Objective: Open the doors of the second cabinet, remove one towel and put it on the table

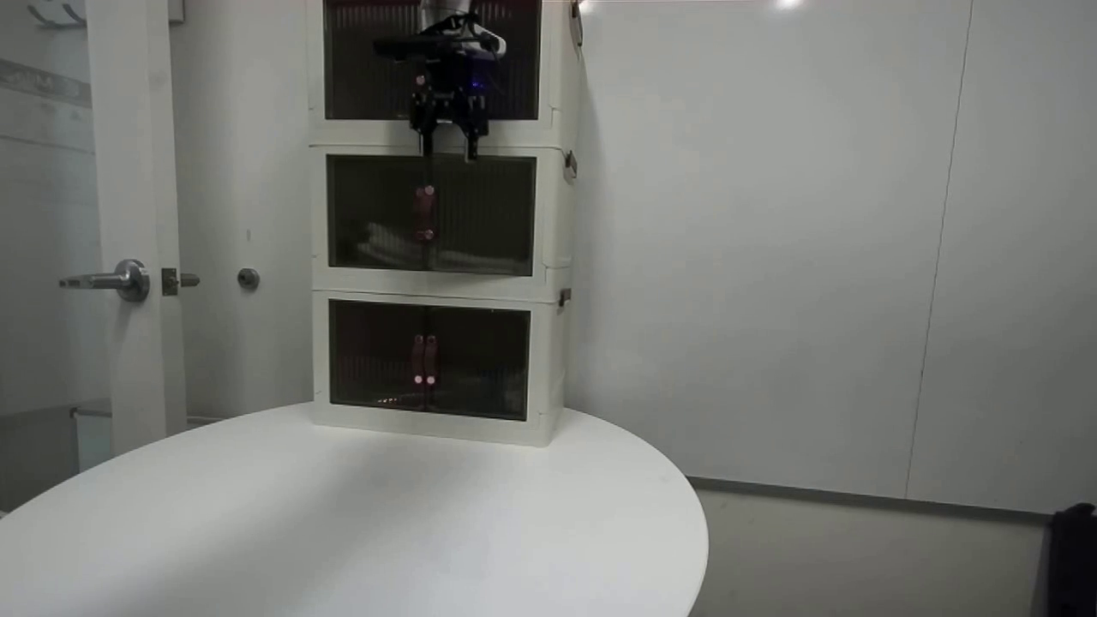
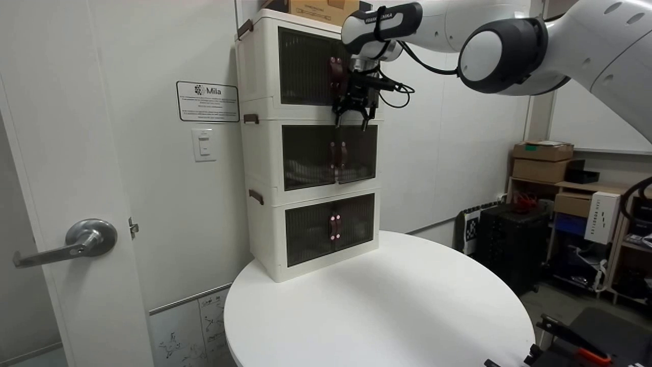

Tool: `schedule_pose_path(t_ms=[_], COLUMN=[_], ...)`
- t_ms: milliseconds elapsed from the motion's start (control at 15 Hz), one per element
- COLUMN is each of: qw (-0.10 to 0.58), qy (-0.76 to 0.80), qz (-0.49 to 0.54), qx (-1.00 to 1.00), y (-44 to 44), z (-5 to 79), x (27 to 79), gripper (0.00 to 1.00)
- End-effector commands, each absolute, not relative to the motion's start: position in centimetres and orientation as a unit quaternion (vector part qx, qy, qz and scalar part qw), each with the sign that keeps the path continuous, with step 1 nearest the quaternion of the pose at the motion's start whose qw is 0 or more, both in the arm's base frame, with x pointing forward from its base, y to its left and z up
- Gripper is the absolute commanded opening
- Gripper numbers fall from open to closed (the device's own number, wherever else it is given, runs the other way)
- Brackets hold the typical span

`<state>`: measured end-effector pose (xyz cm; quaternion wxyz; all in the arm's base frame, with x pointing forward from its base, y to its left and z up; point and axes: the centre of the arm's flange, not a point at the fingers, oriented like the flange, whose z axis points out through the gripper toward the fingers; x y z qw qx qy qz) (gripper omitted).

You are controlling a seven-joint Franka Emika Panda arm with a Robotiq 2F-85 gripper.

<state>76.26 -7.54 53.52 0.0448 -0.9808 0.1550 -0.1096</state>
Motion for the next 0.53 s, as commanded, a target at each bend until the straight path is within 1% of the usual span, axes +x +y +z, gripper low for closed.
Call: schedule_pose_path(t_ms=[0,467], qw=[0.001,0.011], qy=[0.188,0.188], qz=[-0.122,-0.096], qx=[-0.975,-0.977], y=[-9.8,-9.8], z=[53.4,53.1], x=[76.8,74.2], gripper=[1.0,1.0])
